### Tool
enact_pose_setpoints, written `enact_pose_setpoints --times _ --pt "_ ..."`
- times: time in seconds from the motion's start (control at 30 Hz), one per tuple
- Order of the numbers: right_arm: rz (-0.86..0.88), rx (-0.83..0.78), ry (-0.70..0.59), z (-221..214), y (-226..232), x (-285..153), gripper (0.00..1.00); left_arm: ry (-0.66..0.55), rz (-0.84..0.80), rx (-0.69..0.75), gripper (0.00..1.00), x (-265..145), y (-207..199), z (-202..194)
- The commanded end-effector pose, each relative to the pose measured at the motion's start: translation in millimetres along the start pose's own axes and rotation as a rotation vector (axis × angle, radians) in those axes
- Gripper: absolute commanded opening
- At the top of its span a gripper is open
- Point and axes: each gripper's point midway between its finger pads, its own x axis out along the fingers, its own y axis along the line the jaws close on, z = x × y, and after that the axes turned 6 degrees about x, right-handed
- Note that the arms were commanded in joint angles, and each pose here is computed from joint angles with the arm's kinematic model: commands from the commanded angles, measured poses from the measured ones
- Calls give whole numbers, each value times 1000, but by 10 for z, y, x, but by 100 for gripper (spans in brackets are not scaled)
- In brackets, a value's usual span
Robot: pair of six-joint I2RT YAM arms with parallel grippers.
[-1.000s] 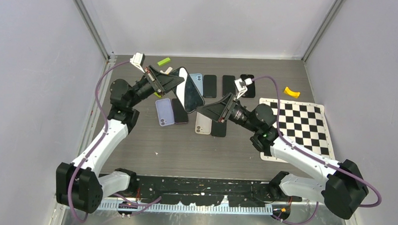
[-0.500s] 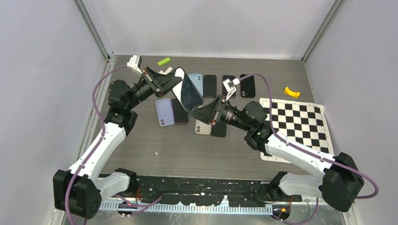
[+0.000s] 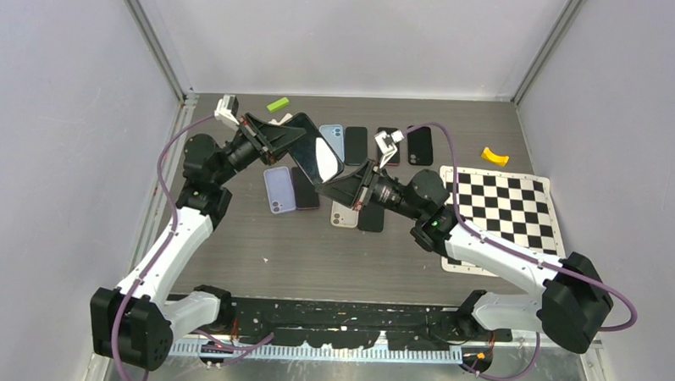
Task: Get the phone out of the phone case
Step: Remove the phone case from the phone.
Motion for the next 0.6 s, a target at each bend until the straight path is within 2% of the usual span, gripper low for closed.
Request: enact_pose_setpoints --times 0.0,0.17,0.3,0.43,0.57 --pt "-50 -203 41 -47 -201 36 3 42 -115 -111 0 -53 -511 -24" --pt "-240 -429 109 -114 -658 -14 1 116 -135 -227 0 -57 -572 -96" --pt "-393 -539 80 -44 -908 -77 1 124 -155 -300 0 -62 -559 -102" --pt "-444 -567 46 39 -952 -96 1 119 -134 -310 0 -50 -491 -103" --pt "-388 -537 5 83 -761 -93 0 94 -105 -291 0 -32 -386 -91"
